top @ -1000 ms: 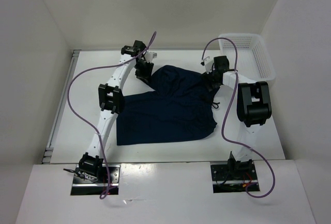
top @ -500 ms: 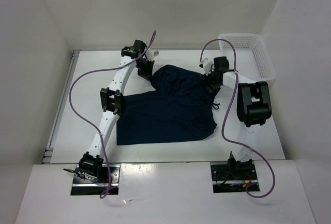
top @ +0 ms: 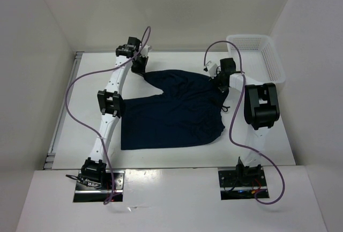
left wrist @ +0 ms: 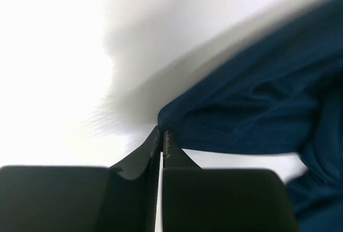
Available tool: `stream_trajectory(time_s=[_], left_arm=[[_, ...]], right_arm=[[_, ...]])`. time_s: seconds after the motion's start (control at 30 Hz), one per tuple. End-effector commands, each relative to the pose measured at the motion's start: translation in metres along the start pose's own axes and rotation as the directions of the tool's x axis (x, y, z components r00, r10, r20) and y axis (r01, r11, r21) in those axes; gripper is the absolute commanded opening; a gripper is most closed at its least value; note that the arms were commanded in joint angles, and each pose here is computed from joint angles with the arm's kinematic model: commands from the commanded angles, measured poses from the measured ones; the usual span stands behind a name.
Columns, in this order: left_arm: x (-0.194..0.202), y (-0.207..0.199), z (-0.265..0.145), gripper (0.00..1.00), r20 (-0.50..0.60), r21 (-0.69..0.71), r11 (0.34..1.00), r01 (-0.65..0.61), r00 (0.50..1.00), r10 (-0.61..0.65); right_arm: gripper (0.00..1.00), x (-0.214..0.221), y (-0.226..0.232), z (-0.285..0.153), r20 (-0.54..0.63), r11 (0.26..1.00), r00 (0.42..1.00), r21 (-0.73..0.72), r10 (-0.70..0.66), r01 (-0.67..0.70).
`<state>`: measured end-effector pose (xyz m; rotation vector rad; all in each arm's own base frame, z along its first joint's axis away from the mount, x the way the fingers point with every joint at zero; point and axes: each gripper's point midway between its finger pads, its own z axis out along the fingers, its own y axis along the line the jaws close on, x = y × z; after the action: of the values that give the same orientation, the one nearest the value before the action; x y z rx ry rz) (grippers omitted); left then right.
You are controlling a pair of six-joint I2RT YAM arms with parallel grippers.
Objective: Fold and stack the shorts
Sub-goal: Fold the shorts
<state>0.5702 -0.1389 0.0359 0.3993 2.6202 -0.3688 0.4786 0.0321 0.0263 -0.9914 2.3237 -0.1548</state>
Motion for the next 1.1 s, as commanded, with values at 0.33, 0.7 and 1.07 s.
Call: stream_trajectory(time_s=[0.33, 0.7, 1.07], left_arm=[[-0.149, 0.042, -0.263, 0.00, 0.577, -0.485, 0.857, 0.175, 0.800, 0.163], [-0.074, 0.052, -0.294, 0.00, 0.374, -0.551, 0.821, 0.152, 0.924, 0.079], [-0.008, -0.017, -0.274, 0.00, 0.250, -0.313, 0.950, 0.008, 0.965, 0.075]], right_arm=[[0.00, -0.147, -0.030, -0.103, 0.307, 0.969, 0.948, 0.249, -0.081, 0.002], [0.00, -0.129, -0.004, -0.146, 0.313, 0.967, 0.940, 0.249, -0.133, 0.054], [0.00, -0.097, 0.041, -0.155, 0.280, 0.970, 0.939, 0.192, -0.197, 0.146]])
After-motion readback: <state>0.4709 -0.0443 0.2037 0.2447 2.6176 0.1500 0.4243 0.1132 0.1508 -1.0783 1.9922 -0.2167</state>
